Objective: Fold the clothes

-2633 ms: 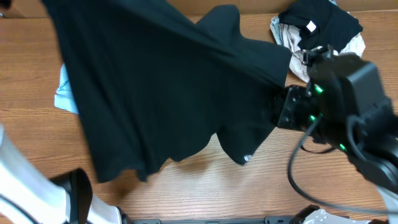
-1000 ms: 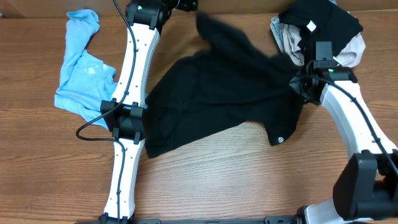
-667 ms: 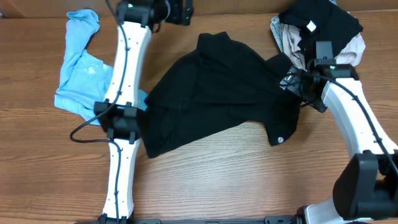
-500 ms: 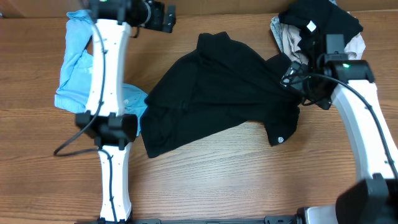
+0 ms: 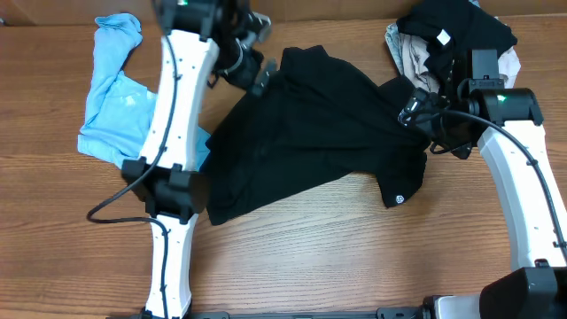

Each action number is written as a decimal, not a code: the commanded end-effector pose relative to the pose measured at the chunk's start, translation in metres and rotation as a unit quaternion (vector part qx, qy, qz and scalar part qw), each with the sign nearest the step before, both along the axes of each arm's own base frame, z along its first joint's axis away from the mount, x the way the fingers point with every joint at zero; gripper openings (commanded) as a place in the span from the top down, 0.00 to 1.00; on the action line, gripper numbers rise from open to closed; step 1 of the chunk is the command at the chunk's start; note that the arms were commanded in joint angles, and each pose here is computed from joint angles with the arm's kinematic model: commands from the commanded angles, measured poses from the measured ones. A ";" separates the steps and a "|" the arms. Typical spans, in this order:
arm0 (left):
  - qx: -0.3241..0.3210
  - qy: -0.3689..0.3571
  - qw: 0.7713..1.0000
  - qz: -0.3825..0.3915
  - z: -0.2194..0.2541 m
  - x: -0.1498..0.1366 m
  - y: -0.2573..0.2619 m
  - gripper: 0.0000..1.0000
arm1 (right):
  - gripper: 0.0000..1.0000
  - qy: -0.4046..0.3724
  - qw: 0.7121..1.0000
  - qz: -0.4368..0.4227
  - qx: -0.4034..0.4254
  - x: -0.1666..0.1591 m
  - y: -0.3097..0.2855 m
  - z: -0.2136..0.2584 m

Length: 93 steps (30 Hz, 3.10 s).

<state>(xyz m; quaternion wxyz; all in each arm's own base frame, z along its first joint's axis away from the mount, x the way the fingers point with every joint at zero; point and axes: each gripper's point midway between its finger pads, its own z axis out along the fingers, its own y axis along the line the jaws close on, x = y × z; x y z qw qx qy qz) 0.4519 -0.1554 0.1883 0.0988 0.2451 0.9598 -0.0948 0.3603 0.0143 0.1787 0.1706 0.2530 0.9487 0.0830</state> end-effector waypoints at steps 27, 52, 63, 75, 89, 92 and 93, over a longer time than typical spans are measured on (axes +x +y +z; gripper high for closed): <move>0.050 0.151 0.980 -0.117 -0.180 -0.053 -0.008 0.07 | 0.00 -0.046 0.999 -0.002 0.003 0.018 0.000 0.014; 0.157 0.007 0.988 -0.012 -0.094 0.021 0.031 0.78 | 0.00 -0.062 0.998 -0.001 0.004 0.025 0.000 0.018; 0.137 -0.017 0.990 0.021 -0.093 0.043 0.052 0.96 | 0.00 -0.061 0.998 -0.002 0.004 0.025 0.000 0.018; -0.001 0.033 0.998 -0.045 -0.103 0.021 0.005 0.00 | 0.00 -0.060 0.998 -0.002 0.004 0.024 0.000 0.017; 0.000 0.045 0.998 -0.042 -0.143 0.018 0.006 0.02 | 0.00 -0.060 0.998 -0.002 0.004 0.024 0.000 0.017; 0.002 0.030 0.999 -0.025 -0.142 0.027 0.007 0.07 | 0.00 -0.060 0.998 -0.002 0.004 0.024 0.000 0.017; 0.005 0.026 0.999 -0.019 -0.141 0.030 0.007 0.08 | 0.00 -0.060 0.998 -0.002 0.004 0.024 0.000 0.017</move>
